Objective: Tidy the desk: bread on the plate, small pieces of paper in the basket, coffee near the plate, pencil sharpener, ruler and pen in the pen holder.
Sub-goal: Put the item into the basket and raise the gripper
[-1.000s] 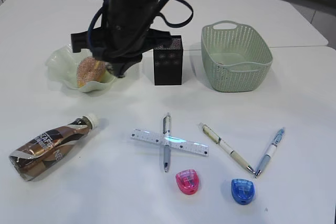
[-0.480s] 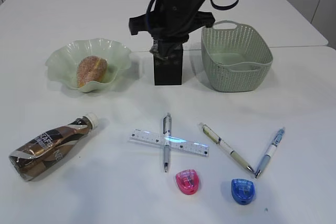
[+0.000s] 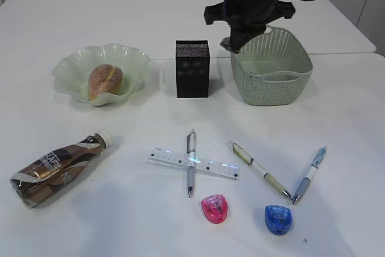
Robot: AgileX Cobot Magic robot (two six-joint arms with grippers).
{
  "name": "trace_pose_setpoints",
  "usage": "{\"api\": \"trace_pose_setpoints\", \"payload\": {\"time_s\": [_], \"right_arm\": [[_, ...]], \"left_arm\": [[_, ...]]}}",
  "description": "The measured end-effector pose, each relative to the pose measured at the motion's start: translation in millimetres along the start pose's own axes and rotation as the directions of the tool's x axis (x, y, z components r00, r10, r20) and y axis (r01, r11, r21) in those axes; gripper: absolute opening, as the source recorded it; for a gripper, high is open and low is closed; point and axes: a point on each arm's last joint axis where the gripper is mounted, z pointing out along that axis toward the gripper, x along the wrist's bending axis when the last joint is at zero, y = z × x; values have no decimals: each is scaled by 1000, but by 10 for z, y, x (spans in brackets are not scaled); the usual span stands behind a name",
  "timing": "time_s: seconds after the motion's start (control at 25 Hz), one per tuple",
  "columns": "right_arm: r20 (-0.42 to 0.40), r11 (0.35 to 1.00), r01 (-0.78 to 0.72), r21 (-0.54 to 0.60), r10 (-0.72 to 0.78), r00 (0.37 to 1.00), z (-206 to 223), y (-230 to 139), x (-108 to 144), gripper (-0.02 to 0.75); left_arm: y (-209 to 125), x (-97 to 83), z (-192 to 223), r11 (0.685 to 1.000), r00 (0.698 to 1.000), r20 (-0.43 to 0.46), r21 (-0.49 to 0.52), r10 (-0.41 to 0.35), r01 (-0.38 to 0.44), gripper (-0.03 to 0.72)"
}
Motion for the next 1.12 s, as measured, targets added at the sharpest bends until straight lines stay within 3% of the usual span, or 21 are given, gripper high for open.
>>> {"api": "trace_pose_setpoints", "payload": {"time_s": [0.12,0.36,0.96,1.12], "right_arm": [[24,999,-41,-5,41,999,-10,31,-296,15],[52,996,-82,-40,84,995,-30,72,-616,15],[88,995,-87,-41,91,992,403,82,-840,19],[90,995,-100,-31,102,991,462,71,-856,120]], "left_arm": [[0,-2,0,1000,1000,2,0,-1,1,466],[3,-12,0,1000,1000,13,-3,-11,11,466],[-2,-16,0,1000,1000,17,2,-14,14,466],[-2,-16,0,1000,1000,17,2,-14,14,466]]}}
